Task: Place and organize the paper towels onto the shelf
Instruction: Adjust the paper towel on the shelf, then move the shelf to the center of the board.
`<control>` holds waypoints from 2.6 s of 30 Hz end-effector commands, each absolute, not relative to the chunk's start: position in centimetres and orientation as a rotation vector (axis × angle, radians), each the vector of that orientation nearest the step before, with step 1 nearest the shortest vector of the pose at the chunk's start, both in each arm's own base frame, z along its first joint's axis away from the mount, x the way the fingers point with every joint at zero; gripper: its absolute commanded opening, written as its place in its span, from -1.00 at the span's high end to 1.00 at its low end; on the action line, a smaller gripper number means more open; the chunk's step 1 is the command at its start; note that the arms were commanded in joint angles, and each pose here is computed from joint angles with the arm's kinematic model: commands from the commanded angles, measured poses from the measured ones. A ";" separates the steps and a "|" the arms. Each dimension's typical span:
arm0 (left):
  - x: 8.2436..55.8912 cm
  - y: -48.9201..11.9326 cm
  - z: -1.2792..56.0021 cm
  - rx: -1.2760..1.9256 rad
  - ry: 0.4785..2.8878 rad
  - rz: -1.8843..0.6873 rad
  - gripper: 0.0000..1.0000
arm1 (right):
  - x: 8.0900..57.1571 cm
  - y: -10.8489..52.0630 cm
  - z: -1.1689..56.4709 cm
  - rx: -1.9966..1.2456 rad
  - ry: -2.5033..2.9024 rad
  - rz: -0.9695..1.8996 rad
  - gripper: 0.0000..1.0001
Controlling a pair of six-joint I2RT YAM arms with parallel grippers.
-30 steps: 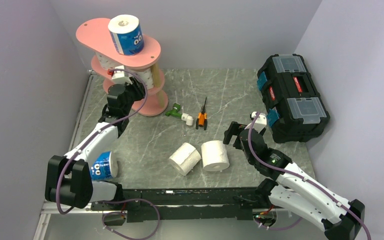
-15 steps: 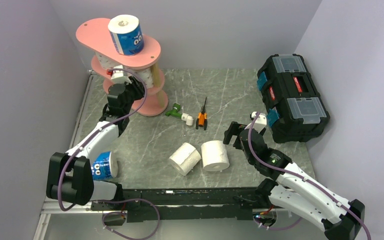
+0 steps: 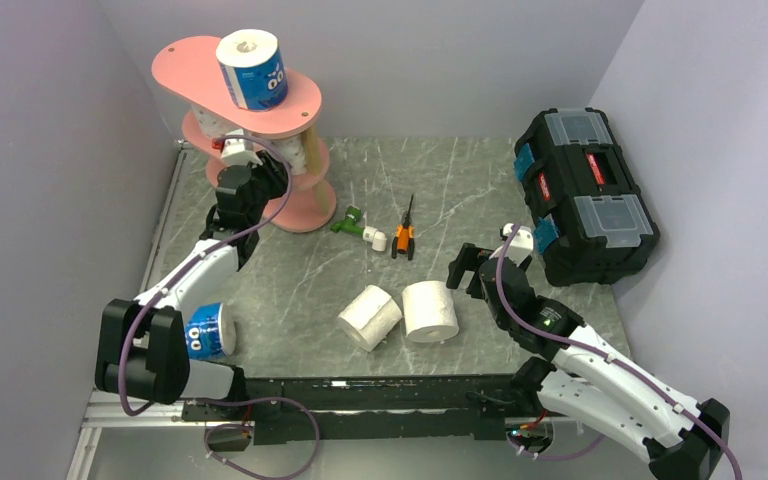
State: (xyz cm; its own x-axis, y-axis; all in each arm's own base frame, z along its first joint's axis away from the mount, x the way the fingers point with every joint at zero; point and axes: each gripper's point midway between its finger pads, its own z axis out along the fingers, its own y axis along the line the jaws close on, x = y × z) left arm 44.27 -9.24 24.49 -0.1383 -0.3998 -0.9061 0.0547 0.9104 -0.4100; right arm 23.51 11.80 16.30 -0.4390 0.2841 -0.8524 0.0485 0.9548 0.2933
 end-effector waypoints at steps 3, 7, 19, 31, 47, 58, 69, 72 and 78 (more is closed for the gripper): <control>45.1 -8.9 25.3 -0.306 1.656 -0.416 0.17 | 23.6 11.4 16.6 0.257 2.006 0.259 -0.94; 45.2 -8.8 25.1 -0.314 1.658 -0.422 0.17 | 23.5 11.4 16.7 0.260 2.004 0.260 -0.93; 45.5 -9.1 24.9 -0.325 1.664 -0.445 0.17 | 23.5 11.3 16.8 0.264 2.002 0.261 -0.93; 44.4 -8.9 24.2 -0.365 1.704 -0.458 0.10 | 23.6 11.6 17.2 0.267 1.999 0.278 -0.93; 30.2 0.9 26.8 -0.709 1.685 -0.103 -0.99 | 25.8 15.2 20.5 0.247 1.955 0.409 -0.97; 24.6 1.7 28.9 -0.781 1.669 -0.196 -0.99 | 31.4 21.0 26.7 0.286 1.794 0.653 -0.91; 24.2 -1.2 26.2 -0.764 1.739 -0.380 -0.99 | 44.7 24.2 29.8 0.315 1.761 0.982 -0.83; 24.0 -1.0 25.1 -0.773 1.742 -0.362 -0.99 | 48.8 23.7 30.1 0.364 1.708 1.004 -0.82; 24.2 -1.4 22.7 -0.803 1.759 -0.391 -0.93 | 55.9 26.8 28.0 0.339 1.705 1.254 -0.59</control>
State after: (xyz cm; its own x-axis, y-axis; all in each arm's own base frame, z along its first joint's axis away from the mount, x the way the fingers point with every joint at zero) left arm 23.81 -0.82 23.19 -0.1716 -0.6551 -0.7358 -0.3427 0.7399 -0.5788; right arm 52.88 23.55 25.11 -0.4422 0.6554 -0.6123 -0.1379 0.6249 0.7684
